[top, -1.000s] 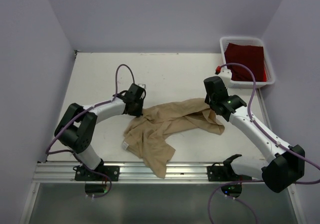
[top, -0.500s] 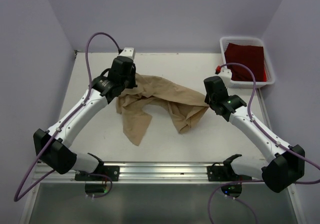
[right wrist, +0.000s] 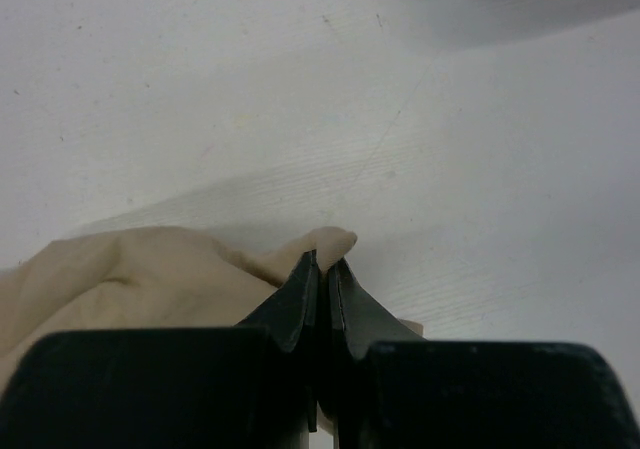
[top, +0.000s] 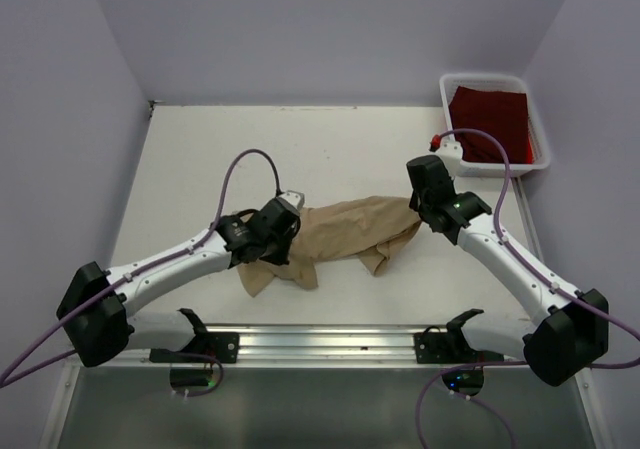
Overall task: Fold and stack the t-shirts
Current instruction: Flatten the tshirt out
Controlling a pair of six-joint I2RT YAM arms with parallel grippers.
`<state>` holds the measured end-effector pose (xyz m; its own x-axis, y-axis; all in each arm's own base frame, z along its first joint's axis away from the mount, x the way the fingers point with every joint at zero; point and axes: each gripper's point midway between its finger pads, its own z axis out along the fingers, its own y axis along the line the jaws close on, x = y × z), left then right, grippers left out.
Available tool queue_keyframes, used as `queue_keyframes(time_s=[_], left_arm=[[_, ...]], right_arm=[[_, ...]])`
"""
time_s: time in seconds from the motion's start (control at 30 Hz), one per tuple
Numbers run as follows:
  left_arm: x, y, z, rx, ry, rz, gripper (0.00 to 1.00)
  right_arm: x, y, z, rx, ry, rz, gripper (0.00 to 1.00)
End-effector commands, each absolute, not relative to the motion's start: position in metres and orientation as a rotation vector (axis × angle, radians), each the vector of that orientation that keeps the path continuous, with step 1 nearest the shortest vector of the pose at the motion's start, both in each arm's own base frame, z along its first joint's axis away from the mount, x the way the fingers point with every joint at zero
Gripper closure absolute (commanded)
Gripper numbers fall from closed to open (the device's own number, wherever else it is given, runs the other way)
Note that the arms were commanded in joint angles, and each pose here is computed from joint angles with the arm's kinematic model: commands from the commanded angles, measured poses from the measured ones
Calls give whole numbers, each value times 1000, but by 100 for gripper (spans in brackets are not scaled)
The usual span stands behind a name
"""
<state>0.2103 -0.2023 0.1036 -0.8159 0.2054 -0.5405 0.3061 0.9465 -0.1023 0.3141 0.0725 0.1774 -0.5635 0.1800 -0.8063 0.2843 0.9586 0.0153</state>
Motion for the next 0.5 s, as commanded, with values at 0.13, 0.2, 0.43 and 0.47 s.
queue_keyframes(time_s=[0.13,0.2,0.43,0.47], left_arm=[[191,-202,103,213,2521,-315,20],[197,-194,114,189,2478,-281,8],[216,-204,141,324,2401,-245,0],[217,-208,138,348,2410,-249,0]], right_arm=[[322,77,174,353,2181,-121,72],[322,79,174,351,2185,-118,64],[321,78,173,352,2186,-116,63],[321,79,173,349,2188,-112,63]])
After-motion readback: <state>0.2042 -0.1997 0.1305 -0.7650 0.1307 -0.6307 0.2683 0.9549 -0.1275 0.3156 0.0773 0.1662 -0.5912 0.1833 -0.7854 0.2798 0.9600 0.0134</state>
